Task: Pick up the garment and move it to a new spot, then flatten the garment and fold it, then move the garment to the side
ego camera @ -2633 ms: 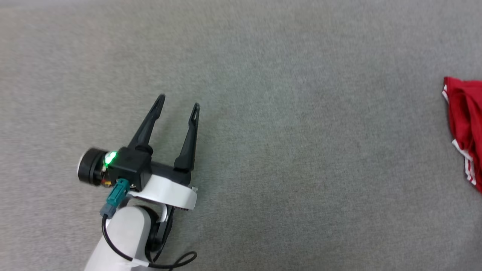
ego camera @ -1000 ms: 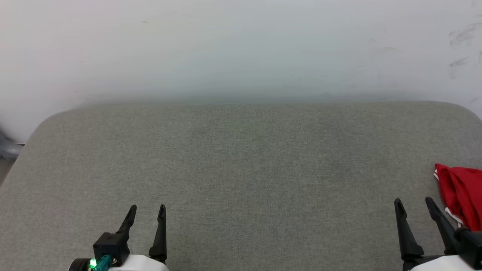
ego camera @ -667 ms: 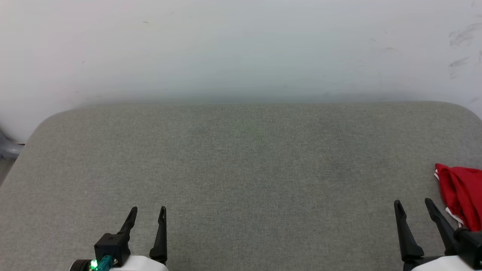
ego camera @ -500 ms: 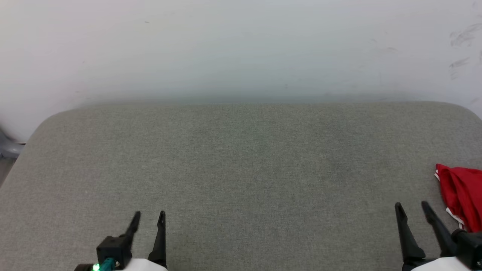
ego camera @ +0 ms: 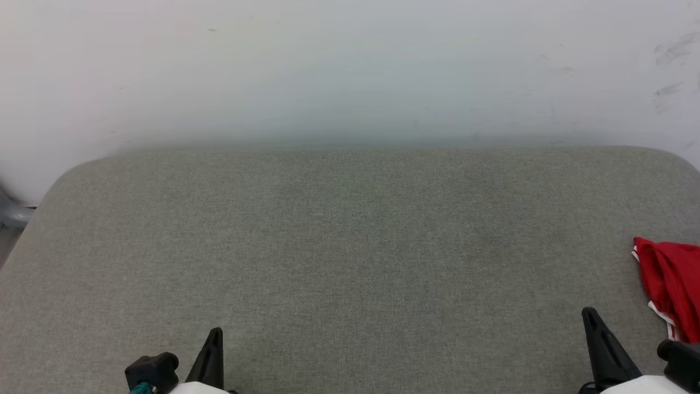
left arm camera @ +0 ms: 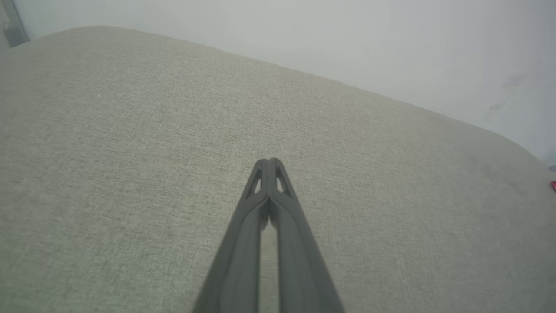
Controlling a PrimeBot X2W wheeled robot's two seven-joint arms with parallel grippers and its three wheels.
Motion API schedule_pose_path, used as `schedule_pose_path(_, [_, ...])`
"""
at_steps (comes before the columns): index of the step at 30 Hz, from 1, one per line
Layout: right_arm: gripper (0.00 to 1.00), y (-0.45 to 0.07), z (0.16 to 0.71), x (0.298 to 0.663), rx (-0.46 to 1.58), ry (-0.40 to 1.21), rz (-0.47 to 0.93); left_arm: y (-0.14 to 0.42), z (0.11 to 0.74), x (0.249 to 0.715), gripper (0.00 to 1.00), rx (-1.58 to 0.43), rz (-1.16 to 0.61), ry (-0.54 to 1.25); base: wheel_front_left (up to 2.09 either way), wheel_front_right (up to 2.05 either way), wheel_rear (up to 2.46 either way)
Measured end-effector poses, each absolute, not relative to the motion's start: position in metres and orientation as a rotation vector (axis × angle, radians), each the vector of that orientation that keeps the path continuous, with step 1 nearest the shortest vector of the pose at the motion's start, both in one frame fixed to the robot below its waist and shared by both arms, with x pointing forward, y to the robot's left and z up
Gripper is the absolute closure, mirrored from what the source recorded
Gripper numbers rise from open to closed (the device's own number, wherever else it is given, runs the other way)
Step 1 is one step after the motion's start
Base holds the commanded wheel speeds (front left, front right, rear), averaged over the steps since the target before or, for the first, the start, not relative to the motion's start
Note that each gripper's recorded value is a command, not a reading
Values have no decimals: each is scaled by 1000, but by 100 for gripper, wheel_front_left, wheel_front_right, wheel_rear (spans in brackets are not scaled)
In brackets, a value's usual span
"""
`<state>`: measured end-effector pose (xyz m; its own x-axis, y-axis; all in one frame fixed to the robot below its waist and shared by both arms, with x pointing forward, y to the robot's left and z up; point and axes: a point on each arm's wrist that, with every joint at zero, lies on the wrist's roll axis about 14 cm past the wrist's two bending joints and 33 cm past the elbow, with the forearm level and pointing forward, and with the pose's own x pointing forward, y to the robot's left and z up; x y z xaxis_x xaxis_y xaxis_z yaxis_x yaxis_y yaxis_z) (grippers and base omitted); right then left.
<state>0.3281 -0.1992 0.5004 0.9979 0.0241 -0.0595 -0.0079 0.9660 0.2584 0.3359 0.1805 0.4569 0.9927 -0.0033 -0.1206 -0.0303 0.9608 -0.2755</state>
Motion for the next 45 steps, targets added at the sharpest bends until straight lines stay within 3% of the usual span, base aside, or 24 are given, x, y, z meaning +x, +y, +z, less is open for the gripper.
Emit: schedule_pose_path(45, [100, -200, 501, 358, 937, 46, -8, 193, 471, 362, 100, -951, 85, 128, 0, 0, 0])
